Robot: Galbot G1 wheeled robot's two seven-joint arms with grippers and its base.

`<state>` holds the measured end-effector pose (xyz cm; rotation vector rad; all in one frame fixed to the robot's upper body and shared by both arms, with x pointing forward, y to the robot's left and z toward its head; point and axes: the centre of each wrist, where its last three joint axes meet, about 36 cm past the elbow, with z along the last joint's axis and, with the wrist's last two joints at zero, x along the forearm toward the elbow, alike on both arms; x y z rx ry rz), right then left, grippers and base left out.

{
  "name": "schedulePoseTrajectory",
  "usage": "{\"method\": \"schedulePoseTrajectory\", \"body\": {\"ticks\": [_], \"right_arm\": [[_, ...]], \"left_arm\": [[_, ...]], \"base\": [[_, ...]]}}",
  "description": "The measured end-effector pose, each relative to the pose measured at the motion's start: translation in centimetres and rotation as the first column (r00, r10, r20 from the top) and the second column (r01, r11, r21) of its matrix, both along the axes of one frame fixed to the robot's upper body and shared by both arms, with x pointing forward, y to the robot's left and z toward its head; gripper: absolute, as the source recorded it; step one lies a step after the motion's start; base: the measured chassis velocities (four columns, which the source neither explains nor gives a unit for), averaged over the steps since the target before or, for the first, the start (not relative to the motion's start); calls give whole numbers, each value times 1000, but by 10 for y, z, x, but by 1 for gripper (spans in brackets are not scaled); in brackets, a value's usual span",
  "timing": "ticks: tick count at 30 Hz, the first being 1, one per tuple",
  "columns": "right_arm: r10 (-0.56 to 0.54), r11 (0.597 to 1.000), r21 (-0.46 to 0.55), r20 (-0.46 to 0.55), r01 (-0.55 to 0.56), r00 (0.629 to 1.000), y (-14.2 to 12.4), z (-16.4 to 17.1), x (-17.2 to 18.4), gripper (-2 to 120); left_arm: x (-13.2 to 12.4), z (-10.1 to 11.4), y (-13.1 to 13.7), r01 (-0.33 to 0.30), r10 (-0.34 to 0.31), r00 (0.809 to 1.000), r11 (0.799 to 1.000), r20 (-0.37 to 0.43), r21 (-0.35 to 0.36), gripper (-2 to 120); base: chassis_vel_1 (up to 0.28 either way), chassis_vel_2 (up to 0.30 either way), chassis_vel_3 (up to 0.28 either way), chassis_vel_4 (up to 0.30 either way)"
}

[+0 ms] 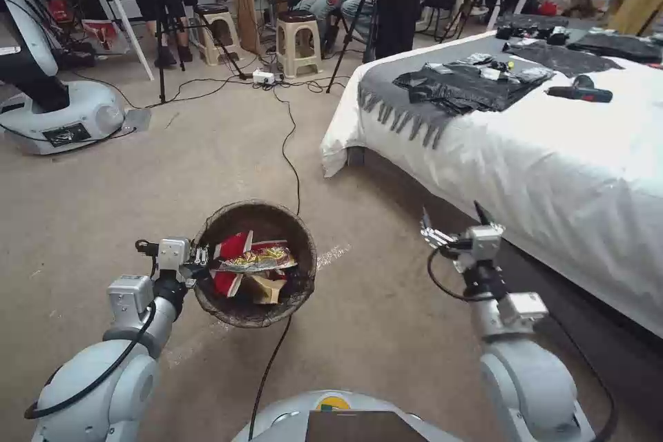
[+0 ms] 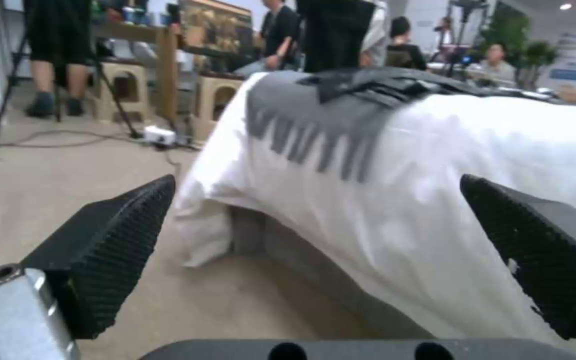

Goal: Pick up the trash bin, then pick up the garbage from the floor and place it into the trash bin.

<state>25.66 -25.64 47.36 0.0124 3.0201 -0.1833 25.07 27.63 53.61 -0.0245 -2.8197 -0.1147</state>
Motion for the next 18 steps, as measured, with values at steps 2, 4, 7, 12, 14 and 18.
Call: {"method": "schedulePoseTrajectory", "body": {"ticks": [2,4,7,12,14,18], "right_arm": [[-33,999,-13,11,33,999,-9,-9,-16,100],[-55,998,-12,13,55,998,-12,-17,-27,100],[-73,997,-10,11,73,997,-13,-26,-38,100],[-90,996,-20,5,90,996,-18,-35,-51,100],[-91,996,-19,-1,91,996,-20,-36,-55,100],[-94,995,-12,-3,94,996,-22,-36,-57,100]], "left_arm": [[0,0,0,-2,2,1000,1000,2,6,3],[-1,0,0,-3,3,1000,1000,2,14,3],[-2,0,0,-4,4,1000,1000,3,21,3],[-3,0,0,-5,5,1000,999,4,32,3],[-3,0,0,-5,5,1000,999,3,33,3],[-3,0,0,-3,3,1000,999,2,33,3]], "base": [[0,0,0,0],[0,0,0,0],[0,0,0,0],[0,0,0,0],[0,0,0,0],[0,0,0,0]]}}
